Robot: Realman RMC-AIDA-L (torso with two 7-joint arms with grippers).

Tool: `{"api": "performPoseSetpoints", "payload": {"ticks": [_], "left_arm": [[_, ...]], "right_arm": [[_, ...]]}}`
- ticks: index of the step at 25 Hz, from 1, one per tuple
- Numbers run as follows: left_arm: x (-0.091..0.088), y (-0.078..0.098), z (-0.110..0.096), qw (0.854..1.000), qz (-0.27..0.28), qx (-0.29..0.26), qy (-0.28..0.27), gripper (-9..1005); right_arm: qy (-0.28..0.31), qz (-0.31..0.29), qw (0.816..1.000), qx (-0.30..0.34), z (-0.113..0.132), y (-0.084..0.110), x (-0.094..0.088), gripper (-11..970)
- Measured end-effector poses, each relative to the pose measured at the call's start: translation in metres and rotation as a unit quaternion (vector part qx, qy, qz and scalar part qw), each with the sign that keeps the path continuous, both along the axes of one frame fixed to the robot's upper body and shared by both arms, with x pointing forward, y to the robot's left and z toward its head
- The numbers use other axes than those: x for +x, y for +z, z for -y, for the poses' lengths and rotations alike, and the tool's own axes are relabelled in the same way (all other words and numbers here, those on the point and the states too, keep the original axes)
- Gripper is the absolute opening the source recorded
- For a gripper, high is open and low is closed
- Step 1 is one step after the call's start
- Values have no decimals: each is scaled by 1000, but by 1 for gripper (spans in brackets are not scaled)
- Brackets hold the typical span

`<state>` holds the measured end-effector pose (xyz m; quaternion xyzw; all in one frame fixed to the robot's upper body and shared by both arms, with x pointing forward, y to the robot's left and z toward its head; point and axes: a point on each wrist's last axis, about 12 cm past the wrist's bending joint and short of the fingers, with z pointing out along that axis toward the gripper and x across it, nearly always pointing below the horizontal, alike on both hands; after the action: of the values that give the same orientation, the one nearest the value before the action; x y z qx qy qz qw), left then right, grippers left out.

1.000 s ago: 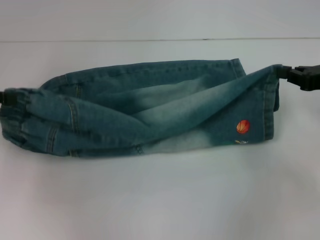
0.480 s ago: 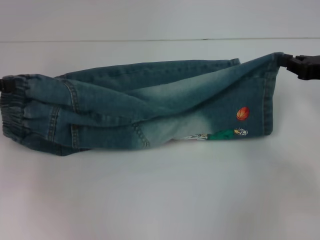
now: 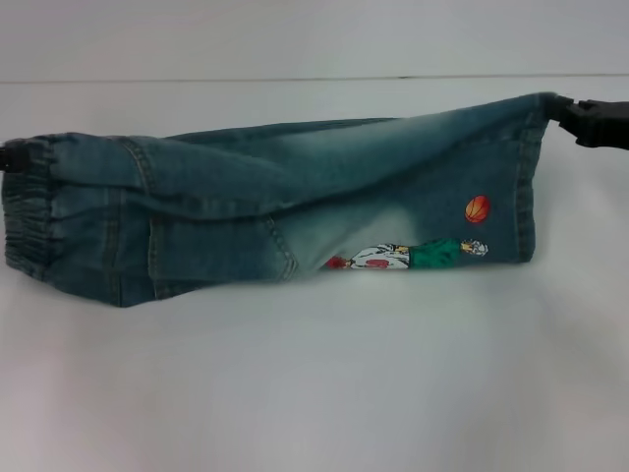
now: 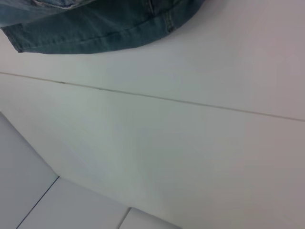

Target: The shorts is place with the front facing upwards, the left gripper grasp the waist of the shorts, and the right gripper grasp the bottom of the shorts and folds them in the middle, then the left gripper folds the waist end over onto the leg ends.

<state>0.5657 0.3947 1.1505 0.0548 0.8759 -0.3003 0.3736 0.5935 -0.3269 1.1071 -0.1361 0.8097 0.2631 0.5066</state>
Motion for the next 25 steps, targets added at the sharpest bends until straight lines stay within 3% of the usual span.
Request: {"api": "performPoseSetpoints", "payload": {"ticks": [9,25], "left_arm": [[1,-7,10,1000,4,6,-11,106],[17,-11,28,999,24,25,-15,110]], "right_arm": [[13,4,1000,-16,-14,-11,6,21],[-12,15,1000,-1,-20,-5,22,22]]}}
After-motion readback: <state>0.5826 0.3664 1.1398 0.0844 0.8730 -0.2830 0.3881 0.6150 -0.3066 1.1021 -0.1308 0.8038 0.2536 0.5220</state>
